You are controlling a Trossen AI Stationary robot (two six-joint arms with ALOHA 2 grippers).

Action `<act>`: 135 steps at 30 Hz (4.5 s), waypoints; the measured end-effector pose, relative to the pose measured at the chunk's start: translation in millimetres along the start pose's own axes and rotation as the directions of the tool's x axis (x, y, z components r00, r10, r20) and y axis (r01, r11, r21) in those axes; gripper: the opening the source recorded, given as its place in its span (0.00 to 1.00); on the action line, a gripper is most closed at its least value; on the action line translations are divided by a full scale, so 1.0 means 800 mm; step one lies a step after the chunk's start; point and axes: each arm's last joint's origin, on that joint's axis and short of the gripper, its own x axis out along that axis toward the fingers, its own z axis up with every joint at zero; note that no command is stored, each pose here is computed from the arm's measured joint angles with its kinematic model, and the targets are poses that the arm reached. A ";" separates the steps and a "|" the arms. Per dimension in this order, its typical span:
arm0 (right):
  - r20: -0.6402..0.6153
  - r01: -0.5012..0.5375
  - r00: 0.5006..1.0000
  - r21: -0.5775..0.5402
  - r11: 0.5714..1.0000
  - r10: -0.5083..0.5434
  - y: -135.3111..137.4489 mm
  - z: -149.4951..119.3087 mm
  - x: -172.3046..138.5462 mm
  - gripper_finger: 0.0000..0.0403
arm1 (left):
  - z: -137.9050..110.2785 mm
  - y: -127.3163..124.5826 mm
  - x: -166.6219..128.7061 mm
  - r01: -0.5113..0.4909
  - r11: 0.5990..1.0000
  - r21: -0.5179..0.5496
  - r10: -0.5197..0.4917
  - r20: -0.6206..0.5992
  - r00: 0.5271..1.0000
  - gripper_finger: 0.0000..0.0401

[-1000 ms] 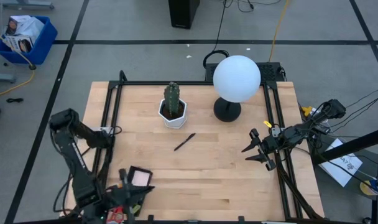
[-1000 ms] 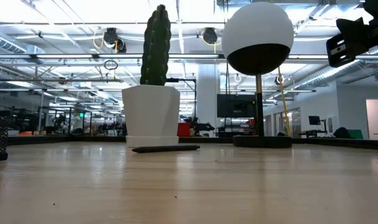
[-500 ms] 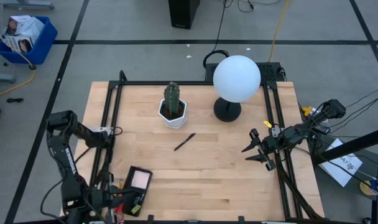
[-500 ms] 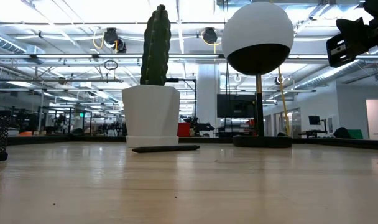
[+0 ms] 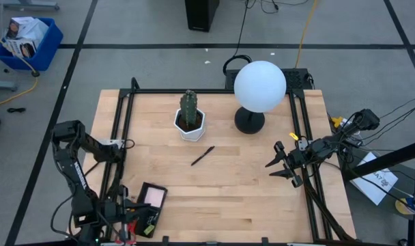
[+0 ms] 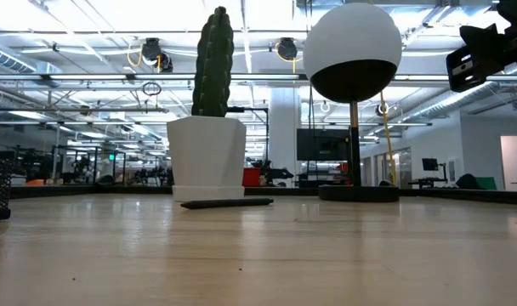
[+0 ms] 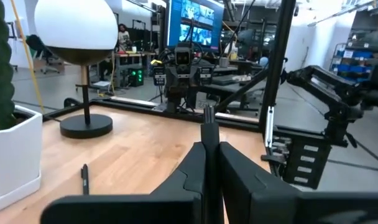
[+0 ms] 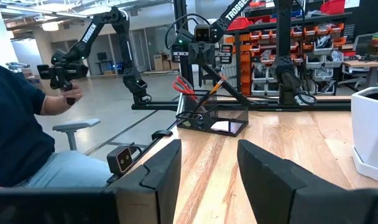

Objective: Pick and place office supplies into organizer
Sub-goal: Put the right pen in the desk organizer, then put the pen in the desk organizer

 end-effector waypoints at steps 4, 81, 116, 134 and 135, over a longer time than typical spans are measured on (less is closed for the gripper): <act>0.000 0.000 1.000 0.000 1.000 0.000 0.000 0.000 0.000 0.38 | 0.000 0.000 0.001 -0.003 1.000 0.025 0.003 -0.002 1.000 0.06; 0.000 0.000 1.000 0.000 1.000 0.000 0.000 0.000 0.000 0.38 | 0.000 0.107 0.026 0.883 0.468 -0.043 -0.855 0.231 0.464 0.06; -0.001 0.000 1.000 0.000 1.000 0.000 0.000 0.000 0.000 0.38 | -0.014 0.101 0.002 0.886 0.464 -0.012 -0.872 0.168 0.460 0.47; 0.000 0.000 1.000 0.000 1.000 0.000 0.000 0.000 0.000 0.38 | 0.007 0.111 0.103 0.300 0.943 -0.141 -0.284 0.120 0.951 0.45; 0.000 0.000 1.000 0.000 1.000 0.000 0.000 0.000 0.000 0.38 | 0.007 0.110 0.116 0.256 0.953 -0.162 -0.244 0.090 0.965 0.44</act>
